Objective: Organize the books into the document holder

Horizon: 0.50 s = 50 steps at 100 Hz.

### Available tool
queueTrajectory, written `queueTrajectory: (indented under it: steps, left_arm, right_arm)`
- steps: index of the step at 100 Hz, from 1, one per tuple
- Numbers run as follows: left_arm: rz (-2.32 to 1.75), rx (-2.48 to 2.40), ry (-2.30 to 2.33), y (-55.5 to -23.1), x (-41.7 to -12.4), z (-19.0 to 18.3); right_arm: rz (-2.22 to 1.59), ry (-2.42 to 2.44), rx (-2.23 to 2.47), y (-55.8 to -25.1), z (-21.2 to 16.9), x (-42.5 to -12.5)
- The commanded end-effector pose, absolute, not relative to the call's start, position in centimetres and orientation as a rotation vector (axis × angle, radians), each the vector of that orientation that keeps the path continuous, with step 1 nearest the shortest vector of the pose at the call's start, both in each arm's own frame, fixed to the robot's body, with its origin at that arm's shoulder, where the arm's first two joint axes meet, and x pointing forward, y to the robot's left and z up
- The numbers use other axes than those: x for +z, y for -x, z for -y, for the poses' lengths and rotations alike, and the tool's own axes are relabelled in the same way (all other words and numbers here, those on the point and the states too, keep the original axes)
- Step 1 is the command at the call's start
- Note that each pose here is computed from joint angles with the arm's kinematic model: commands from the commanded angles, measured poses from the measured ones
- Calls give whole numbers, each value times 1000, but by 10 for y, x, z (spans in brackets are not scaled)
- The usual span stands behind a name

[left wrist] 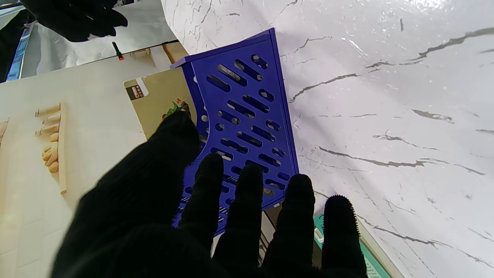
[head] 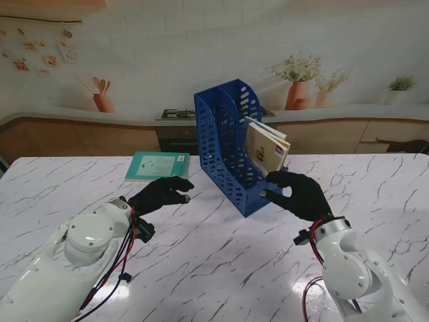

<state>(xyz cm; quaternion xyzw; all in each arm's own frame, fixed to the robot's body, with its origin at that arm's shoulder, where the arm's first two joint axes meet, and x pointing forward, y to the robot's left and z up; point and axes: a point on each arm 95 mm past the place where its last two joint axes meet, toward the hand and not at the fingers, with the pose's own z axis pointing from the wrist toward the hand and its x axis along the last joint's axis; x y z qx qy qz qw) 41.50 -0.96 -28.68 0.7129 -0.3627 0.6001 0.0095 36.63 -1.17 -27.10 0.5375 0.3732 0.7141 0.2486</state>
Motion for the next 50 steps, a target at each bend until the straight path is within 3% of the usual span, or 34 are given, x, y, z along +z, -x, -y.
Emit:
queueTrajectory:
  steps: [1, 50]
  left_arm:
    - [1165, 1903, -2194, -418, -286, 11]
    - [1422, 1981, -2229, -452, -300, -17]
  right_arm:
    - [-1031, -1509, 1962, -358, 10, -276]
    - [-1039, -1645, 1963, -345, 10, -293]
